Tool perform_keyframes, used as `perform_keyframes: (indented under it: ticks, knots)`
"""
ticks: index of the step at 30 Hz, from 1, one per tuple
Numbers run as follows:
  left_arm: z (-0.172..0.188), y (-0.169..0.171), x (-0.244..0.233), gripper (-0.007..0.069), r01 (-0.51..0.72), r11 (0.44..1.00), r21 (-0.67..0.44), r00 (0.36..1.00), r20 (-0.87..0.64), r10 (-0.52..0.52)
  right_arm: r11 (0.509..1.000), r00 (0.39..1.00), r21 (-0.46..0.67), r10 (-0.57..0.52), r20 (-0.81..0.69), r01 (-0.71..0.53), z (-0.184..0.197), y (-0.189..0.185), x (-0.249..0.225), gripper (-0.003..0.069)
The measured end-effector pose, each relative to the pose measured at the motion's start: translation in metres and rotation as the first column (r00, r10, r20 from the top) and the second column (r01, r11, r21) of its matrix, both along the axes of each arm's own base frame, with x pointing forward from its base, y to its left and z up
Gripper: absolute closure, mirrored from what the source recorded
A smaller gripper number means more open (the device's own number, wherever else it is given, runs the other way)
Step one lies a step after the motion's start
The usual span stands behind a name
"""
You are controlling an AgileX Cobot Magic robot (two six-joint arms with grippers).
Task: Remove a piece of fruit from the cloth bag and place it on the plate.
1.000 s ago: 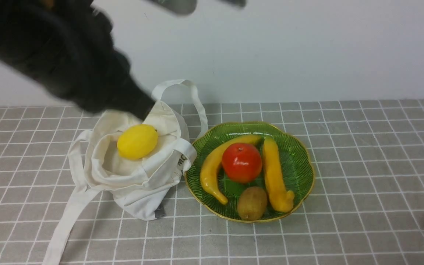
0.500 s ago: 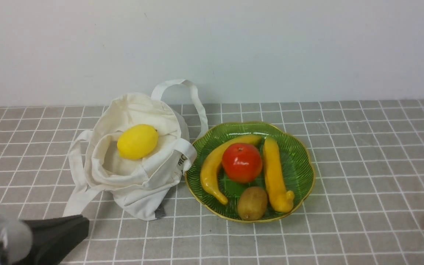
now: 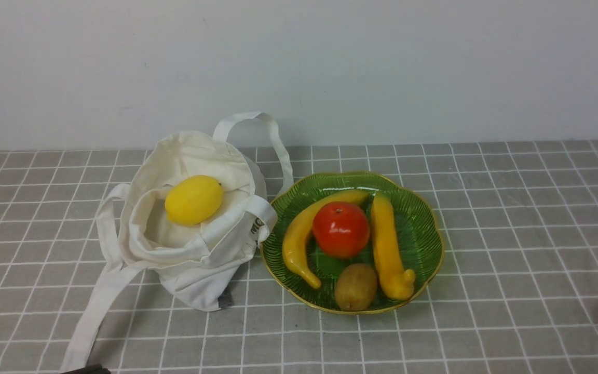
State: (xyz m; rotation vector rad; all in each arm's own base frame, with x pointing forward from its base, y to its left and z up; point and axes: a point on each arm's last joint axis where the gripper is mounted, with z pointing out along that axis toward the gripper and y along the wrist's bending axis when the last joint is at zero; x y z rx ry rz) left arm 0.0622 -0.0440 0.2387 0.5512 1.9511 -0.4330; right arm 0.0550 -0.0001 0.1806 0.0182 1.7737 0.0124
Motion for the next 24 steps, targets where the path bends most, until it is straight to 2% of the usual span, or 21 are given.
perform_keyframes:
  ticks: [6, 11, 13, 14, 18, 24]
  knots:
    - [-0.007, 0.002, 0.001, 0.0633, -0.029, 1.000, -0.012, 0.999, 0.019, 0.029, 1.000, 1.000, 0.000, 0.000, 0.000, 0.000, 0.000, 0.000, 0.000, 0.0674]
    - [-0.034, 0.016, -0.005, 0.0633, -0.164, 0.985, -0.051, 0.983, 0.080, 0.168, 1.000, 1.000, 0.000, 0.000, 0.000, 0.000, 0.000, 0.000, 0.000, 0.0674]
    - [-0.048, 0.024, -0.008, 0.0633, -0.259, 0.964, -0.063, 0.958, 0.109, 0.265, 1.000, 1.000, 0.000, 0.000, 0.000, 0.000, 0.000, 0.000, 0.000, 0.0674]
    - [-0.052, 0.025, -0.009, 0.0633, -0.275, 0.959, -0.062, 0.954, 0.109, 0.280, 1.000, 1.000, 0.000, 0.000, 0.000, 0.000, 0.000, 0.000, 0.000, 0.0674]
    - [-0.066, 0.036, -0.010, 0.0633, -0.440, 0.896, -0.061, 0.887, 0.125, 0.445, 1.000, 1.000, 0.000, 0.000, 0.000, 0.000, 0.000, 0.000, 0.000, 0.0674]
    - [-0.068, 0.043, -0.010, 0.0633, -0.558, 0.829, -0.044, 0.821, 0.118, 0.559, 1.000, 1.000, 0.000, 0.000, 0.000, 0.000, 0.000, 0.000, 0.000, 0.0674]
